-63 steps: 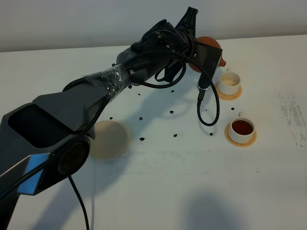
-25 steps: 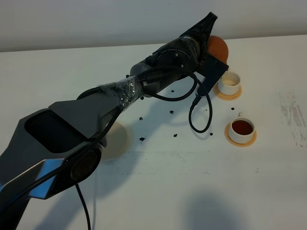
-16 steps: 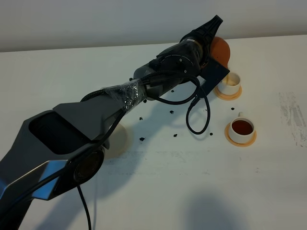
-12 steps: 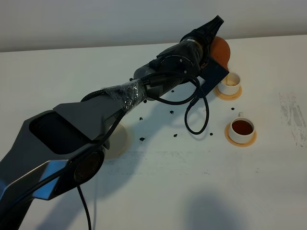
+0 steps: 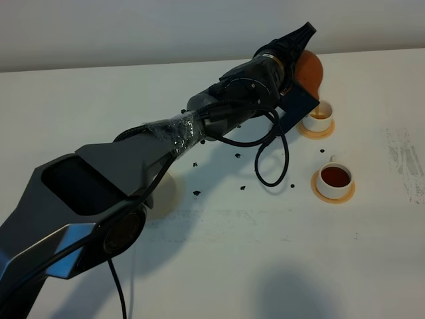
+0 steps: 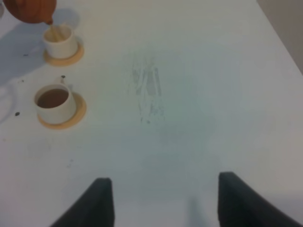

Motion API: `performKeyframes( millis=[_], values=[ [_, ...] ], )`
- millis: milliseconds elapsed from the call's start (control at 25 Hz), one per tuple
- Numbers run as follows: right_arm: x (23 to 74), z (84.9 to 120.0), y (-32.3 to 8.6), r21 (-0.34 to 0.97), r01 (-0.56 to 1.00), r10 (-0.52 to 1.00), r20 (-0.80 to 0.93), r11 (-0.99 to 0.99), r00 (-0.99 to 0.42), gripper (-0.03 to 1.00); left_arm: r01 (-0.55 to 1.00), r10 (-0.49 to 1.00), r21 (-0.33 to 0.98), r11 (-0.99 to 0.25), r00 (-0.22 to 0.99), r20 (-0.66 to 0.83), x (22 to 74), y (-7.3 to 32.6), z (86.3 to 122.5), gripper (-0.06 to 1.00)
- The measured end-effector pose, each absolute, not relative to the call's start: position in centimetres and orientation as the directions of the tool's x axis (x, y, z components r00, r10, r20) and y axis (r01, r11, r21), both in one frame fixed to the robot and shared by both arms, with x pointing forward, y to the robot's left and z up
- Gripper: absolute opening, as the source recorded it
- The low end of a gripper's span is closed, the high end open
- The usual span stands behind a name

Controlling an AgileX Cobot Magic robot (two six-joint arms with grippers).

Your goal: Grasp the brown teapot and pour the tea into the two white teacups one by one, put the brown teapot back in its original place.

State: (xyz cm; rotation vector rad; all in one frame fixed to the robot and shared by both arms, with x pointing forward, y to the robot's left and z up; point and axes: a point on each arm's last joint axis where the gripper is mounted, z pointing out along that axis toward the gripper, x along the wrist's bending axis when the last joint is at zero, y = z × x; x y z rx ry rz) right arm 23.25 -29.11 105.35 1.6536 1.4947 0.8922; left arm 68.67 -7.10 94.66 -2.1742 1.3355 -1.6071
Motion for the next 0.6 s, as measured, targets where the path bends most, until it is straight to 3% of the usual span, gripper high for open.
performKeyframes(
  millis=[600],
  values=[
    [23.25, 105.35, -29.11, 0.867, 0.494, 0.996, 0.025, -0.064, 0.086, 0.47, -0.569, -0.72, -0.602, -0.561, -0.023, 0.693, 68.65, -7.38, 94.93, 0.09]
  ],
)
